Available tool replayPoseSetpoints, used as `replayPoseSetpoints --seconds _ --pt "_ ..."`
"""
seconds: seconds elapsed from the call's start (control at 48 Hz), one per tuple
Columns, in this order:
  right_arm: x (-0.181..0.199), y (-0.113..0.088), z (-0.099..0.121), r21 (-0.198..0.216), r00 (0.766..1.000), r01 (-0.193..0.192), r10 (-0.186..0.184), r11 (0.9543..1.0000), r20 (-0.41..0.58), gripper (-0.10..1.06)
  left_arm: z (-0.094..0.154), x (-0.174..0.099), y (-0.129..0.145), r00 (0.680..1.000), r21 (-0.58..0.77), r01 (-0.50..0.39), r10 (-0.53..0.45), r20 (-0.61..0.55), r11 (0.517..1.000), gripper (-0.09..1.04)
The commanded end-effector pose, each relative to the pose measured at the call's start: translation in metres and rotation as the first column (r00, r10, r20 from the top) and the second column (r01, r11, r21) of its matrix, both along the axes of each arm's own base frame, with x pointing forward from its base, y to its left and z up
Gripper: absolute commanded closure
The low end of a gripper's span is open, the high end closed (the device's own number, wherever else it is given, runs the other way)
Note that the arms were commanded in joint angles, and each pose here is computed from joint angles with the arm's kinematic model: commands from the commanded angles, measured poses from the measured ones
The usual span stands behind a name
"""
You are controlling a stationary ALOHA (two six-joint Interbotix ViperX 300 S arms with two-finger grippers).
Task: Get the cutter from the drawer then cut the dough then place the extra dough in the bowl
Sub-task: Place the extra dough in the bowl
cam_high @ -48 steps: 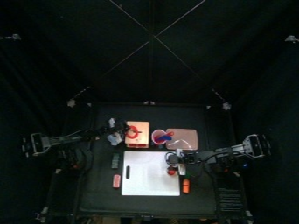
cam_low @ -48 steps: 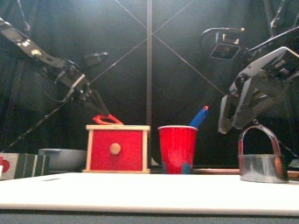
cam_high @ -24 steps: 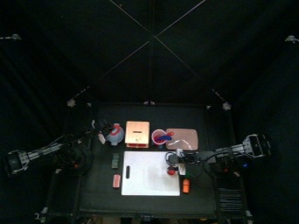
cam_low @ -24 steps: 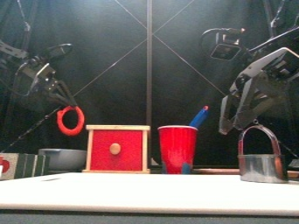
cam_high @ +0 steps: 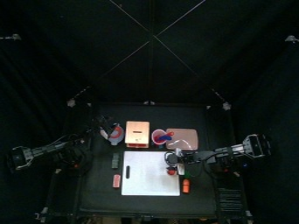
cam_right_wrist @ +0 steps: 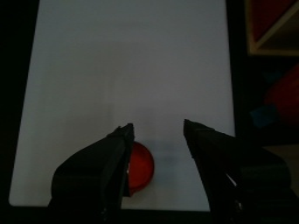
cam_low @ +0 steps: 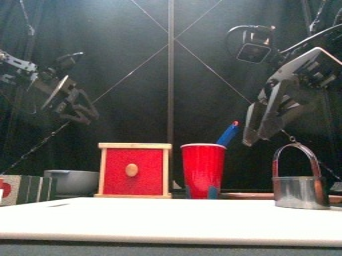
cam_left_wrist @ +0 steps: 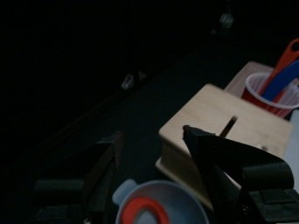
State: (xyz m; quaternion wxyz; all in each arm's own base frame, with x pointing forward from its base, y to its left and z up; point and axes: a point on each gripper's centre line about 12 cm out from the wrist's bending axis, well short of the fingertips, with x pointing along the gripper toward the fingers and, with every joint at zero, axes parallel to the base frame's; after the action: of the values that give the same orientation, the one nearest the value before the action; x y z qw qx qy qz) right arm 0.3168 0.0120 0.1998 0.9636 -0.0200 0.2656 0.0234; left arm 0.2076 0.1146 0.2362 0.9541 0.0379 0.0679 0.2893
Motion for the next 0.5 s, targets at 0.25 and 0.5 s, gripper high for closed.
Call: replayPoseSetpoints --seconds 0.25,0.5 --pt "0.018 -0.026 0.059 -0.003 0.909 0.056 -0.050 0.9984 0.413 0.12 0.020 0.019 -0.044 0.970 0.229 0.219 -0.237 0.057 0.948 0.03" --pt "0.015 -0.038 0.044 0.023 0.919 0.102 -0.103 0.9945 0.380 0.12 0.017 0.020 -0.048 0.967 0.230 0.236 -0.253 0.045 0.944 0.03"
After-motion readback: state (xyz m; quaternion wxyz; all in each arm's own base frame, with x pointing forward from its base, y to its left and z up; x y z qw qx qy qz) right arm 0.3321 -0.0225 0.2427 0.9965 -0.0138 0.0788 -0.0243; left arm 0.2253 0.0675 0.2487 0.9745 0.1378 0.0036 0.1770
